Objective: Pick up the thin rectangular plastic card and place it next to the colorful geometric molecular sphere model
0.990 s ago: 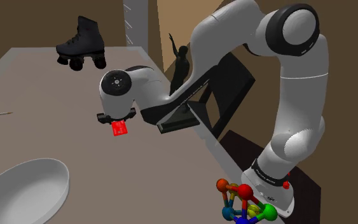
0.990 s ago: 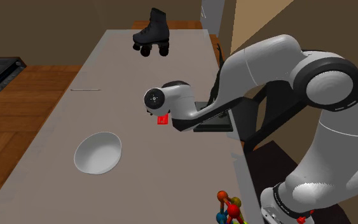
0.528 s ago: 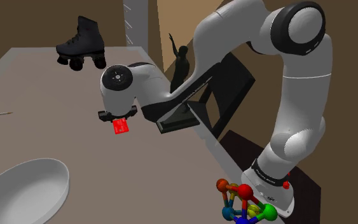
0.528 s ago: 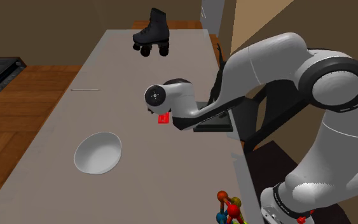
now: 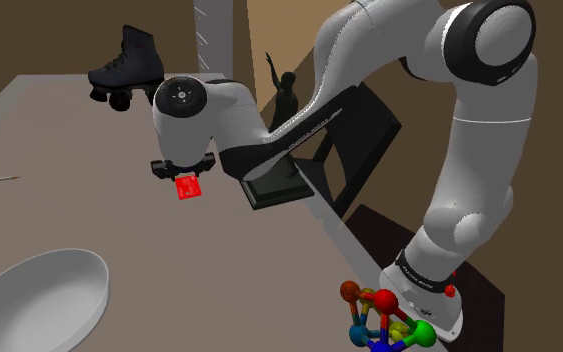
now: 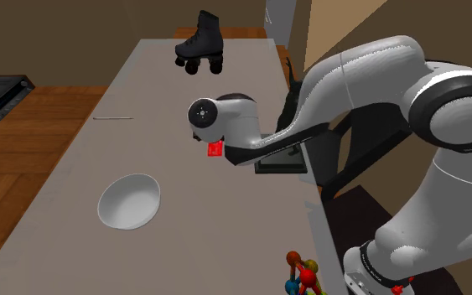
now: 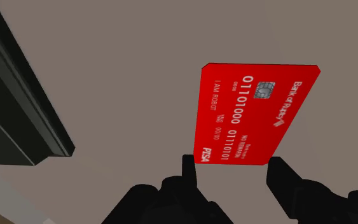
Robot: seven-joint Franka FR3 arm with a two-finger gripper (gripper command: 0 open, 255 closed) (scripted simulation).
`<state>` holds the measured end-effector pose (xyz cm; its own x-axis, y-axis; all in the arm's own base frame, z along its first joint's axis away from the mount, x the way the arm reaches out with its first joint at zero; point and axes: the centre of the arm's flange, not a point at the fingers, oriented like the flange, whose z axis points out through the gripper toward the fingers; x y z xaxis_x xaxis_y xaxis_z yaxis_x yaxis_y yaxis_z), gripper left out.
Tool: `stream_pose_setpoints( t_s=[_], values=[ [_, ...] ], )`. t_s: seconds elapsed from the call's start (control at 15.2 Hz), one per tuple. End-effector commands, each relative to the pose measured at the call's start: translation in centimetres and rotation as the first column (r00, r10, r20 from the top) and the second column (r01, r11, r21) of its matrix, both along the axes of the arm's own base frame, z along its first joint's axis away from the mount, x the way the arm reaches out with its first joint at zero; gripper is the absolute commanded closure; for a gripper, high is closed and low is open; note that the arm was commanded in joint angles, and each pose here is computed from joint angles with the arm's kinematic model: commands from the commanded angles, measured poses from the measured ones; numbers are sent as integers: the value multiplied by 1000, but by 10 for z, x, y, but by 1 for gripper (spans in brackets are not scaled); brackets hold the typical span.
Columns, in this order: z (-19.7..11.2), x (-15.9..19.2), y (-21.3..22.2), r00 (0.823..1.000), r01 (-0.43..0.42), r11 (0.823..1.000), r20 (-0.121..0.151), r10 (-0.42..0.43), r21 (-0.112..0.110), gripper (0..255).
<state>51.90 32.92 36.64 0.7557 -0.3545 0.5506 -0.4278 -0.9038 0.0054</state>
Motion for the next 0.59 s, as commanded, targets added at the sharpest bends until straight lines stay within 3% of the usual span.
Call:
stream_pose_setpoints(
  t_s=[0.0, 0.53],
  values=[
    [12, 0, 0, 1000, 0, 1000, -1, 0, 0, 255],
    [54, 0, 0, 1000, 0, 1000, -1, 0, 0, 255]
  ],
)
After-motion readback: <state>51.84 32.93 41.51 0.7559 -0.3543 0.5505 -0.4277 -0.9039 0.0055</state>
